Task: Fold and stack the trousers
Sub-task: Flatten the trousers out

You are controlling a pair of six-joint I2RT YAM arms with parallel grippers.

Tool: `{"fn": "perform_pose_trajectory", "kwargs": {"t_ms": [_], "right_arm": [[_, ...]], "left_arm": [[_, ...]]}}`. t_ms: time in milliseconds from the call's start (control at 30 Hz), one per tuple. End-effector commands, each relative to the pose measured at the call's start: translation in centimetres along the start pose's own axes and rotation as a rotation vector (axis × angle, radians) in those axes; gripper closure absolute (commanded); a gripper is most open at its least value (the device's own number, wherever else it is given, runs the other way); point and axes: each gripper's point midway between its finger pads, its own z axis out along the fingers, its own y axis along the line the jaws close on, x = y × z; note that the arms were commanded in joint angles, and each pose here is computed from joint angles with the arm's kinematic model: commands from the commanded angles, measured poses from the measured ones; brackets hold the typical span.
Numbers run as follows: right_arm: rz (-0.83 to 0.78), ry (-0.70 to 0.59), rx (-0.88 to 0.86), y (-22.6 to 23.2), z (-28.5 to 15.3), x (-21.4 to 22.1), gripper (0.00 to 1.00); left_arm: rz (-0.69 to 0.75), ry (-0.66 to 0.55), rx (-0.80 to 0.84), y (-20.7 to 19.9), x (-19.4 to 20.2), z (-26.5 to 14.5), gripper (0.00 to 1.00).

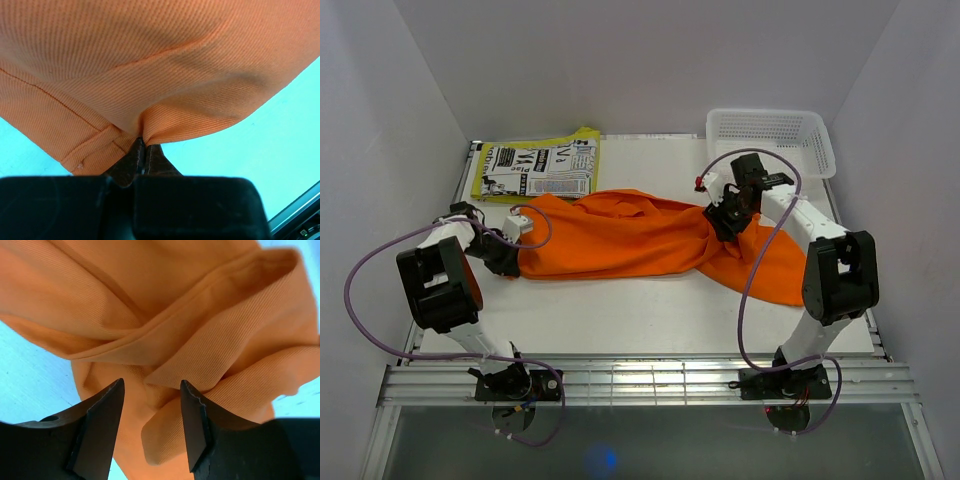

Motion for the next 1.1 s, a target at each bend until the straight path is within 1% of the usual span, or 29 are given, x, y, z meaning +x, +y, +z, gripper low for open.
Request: {"fn": "perform_pose_trajectory", "kwargs": {"t_ms": [0,100,333,400,533,600,633,700,733,800,833,867,1000,1067], "right_arm": [[0.105,-0.003,0.099,-1.7,0.8,0.6,0.46],[0.121,0.043,0.132,-2.0,2.0,2.3,0.46],[0.16,0.085,0.09,-0.7,3.9,4.3,0.45],[0.165,0.087,0.08,-0.5,3.8,4.3,0.44],[0.176,0.071,0.058,0.5,3.0,4.3,0.39],[0.173,0.089,0.075,0.3,3.2,4.9,0.39],[0.17,0.118,0.097,0.1,3.5,5.9,0.44],[0.155,0.115,0.141,-0.7,3.8,6.1,0.5],[0.144,0.131,0.163,-1.1,3.9,6.5,0.59],[0.129,0.132,0.182,-1.4,4.1,6.7,0.7],[0.123,0.15,0.225,-2.1,3.7,7.1,0.86],[0.113,0.157,0.234,-2.2,3.6,7.3,0.91],[0.096,0.127,0.271,-2.9,1.6,6.7,0.92],[0.081,0.096,0.298,-3.5,-0.5,5.9,0.92]], "left_arm": [[0.001,-0.053,0.001,0.0,-1.3,-0.4,1.0],[-0.007,-0.051,0.004,0.0,-1.0,-0.1,1.0],[-0.017,-0.041,-0.009,0.5,-0.6,0.4,1.0],[-0.022,-0.032,-0.018,0.8,-0.5,0.5,1.0],[-0.028,-0.038,-0.012,0.8,-0.6,0.6,1.0],[-0.033,-0.043,-0.006,0.7,-0.7,0.7,1.0],[-0.037,-0.052,-0.009,0.9,-1.0,0.6,1.0],[-0.047,-0.052,-0.006,1.0,-1.0,0.7,1.0],[-0.055,-0.053,-0.004,1.0,-1.1,0.7,1.0],[-0.057,-0.052,-0.007,1.1,-1.2,0.7,1.0],[-0.06,-0.051,-0.008,1.2,-1.1,0.7,1.0],[-0.06,-0.046,-0.013,1.2,-1.1,0.6,1.0],[-0.06,-0.05,-0.024,1.4,-1.3,0.4,1.0],[-0.071,-0.071,-0.036,1.7,-1.7,-0.2,1.0]]}}
